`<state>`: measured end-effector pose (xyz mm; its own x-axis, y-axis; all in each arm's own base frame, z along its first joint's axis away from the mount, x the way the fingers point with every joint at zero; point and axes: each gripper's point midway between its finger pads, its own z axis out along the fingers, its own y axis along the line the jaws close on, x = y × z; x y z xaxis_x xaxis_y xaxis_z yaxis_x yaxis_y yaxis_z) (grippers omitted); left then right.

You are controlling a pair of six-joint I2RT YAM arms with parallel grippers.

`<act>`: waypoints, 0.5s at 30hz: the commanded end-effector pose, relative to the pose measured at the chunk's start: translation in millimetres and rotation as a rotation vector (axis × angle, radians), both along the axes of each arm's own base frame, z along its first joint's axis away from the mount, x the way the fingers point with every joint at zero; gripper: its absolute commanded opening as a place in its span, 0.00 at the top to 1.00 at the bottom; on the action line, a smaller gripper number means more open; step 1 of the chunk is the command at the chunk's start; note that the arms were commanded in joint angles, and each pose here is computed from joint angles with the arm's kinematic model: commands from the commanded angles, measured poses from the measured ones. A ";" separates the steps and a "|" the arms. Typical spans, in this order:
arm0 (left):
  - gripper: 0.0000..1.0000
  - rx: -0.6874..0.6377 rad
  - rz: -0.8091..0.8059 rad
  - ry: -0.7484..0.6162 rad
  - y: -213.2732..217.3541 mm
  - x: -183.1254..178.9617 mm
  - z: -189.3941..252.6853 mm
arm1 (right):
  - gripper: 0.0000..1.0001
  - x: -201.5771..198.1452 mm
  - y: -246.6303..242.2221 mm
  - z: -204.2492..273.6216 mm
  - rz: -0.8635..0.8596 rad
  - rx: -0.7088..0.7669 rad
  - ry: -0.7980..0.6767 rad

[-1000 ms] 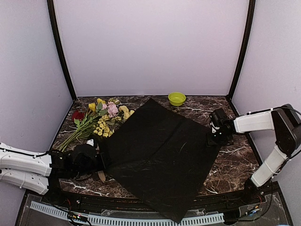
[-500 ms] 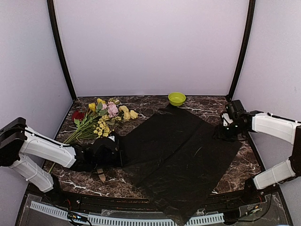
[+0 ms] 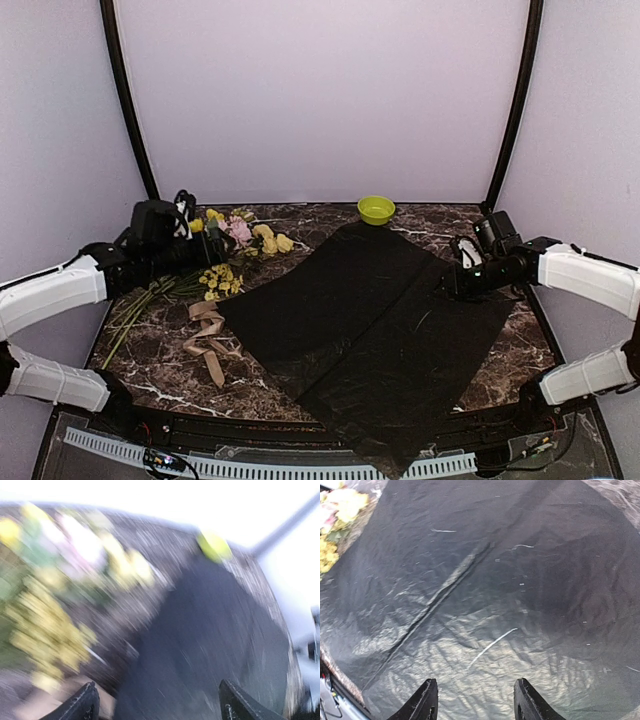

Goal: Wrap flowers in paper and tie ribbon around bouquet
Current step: Place the flattened wrapping paper at the center of the board.

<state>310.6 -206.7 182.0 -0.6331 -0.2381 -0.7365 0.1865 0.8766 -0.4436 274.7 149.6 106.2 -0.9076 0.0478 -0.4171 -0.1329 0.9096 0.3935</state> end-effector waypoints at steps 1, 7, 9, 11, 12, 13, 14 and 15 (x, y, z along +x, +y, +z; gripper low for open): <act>0.16 0.134 0.038 0.080 71.4 18.0 19.5 | 0.48 -4.0 13.6 13.2 0.047 0.053 -0.031; 0.39 0.063 0.260 0.296 175.6 61.4 -9.8 | 0.48 -12.8 14.2 3.8 0.095 0.034 -0.008; 0.42 0.133 0.291 0.344 195.0 69.5 -22.8 | 0.48 -18.3 13.5 -1.1 0.116 0.022 0.005; 0.43 0.134 0.318 0.387 213.3 74.1 -34.5 | 0.48 -22.2 10.7 -4.2 0.128 0.006 0.010; 0.43 0.125 0.345 0.405 225.7 75.1 -40.1 | 0.48 -23.3 10.4 -4.6 0.135 0.002 0.008; 0.44 0.120 0.373 0.423 237.7 74.6 -45.9 | 0.47 -24.2 9.9 -5.2 0.139 0.000 0.006; 0.44 0.128 0.395 0.435 249.2 73.9 -50.9 | 0.47 -25.2 9.9 -6.5 0.145 -0.001 0.007; 0.44 0.151 0.401 0.451 254.6 72.4 -56.3 | 0.47 -26.2 10.4 -7.5 0.154 0.001 0.006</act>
<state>395.4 18.8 130.7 -0.7489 -0.4399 -0.4956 -0.3119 0.8939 -0.3221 257.9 158.4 101.2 -0.9129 -0.0399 -0.4063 -0.2169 0.8905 0.3999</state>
